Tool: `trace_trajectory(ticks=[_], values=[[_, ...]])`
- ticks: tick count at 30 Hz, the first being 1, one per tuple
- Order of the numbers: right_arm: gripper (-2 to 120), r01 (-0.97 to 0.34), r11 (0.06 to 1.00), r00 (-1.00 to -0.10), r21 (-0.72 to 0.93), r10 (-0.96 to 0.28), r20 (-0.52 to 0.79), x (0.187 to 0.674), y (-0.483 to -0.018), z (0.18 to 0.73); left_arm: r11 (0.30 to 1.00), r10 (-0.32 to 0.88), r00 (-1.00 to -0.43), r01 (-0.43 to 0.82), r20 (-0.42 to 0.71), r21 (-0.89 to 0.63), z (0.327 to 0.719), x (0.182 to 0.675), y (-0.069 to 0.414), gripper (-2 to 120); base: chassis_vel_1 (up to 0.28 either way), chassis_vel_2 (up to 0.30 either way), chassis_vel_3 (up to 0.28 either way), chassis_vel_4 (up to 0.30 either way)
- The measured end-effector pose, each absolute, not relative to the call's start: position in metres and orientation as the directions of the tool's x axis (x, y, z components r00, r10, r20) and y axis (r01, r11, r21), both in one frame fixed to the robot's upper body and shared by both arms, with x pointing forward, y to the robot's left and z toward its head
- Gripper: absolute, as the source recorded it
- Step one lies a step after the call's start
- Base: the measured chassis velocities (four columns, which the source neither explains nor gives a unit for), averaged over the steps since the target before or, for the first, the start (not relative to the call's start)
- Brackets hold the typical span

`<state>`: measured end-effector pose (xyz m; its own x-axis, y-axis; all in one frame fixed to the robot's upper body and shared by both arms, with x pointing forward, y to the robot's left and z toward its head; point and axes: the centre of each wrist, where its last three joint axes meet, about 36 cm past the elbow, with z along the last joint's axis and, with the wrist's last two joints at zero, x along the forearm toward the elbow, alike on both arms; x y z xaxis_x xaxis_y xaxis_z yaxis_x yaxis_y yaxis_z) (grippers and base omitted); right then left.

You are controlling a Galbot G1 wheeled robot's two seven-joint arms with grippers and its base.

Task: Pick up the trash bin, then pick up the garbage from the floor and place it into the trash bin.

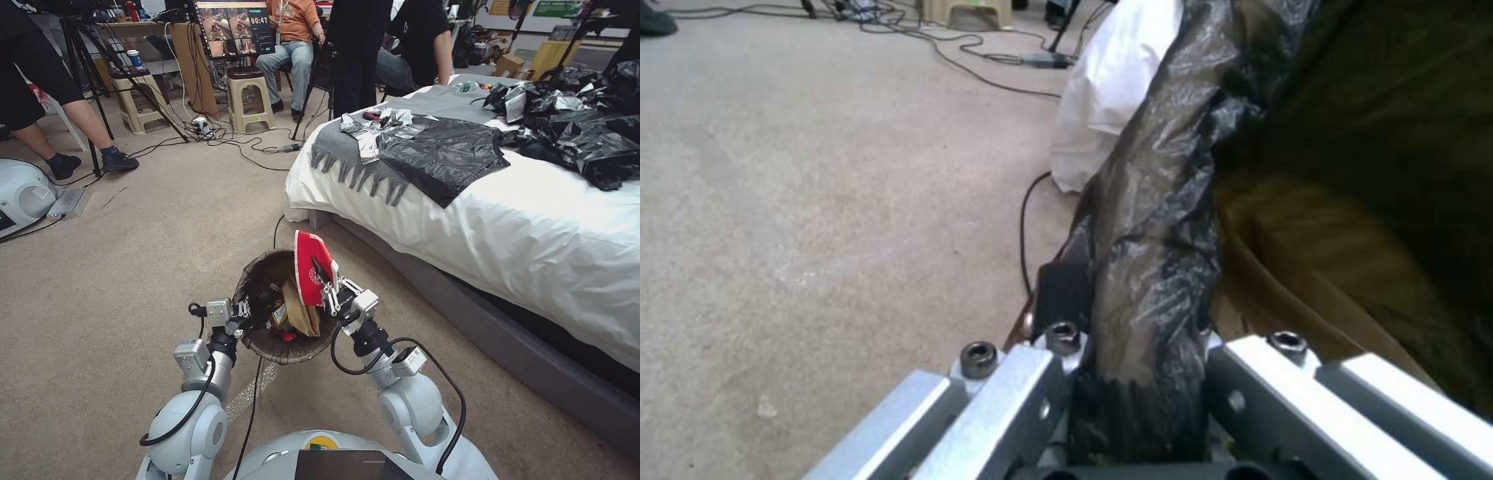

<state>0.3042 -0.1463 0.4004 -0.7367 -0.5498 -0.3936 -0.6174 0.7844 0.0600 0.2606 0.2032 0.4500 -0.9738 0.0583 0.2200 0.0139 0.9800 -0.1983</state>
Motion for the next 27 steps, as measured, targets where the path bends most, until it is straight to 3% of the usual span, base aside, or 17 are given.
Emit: trace_trajectory(ticks=[16, 19, 27], values=[[1, -0.642, 0.765, -0.741, 0.051, -0.601, -0.300, 0.298, -0.132, 0.365, 0.980, 0.057, -0.975, 0.013, 0.216, -0.200, 0.452, 0.261, 0.203, 2, 0.000, 0.000, 0.000, 0.000], [17, -0.632, 0.774, -0.755, 0.039, -0.604, -0.257, 0.301, -0.132, 0.353, 0.979, 0.058, -0.974, 0.013, 0.217, -0.202, 0.452, 0.260, 0.203, 2, 0.000, 0.000, 0.000, 0.000], [40, -0.621, 0.783, -0.768, 0.032, -0.600, -0.223, 0.302, -0.132, 0.349, 0.979, 0.057, -0.975, 0.012, 0.216, -0.202, 0.452, 0.260, 0.203, 2, 0.000, 0.000, 0.000, 0.000]])
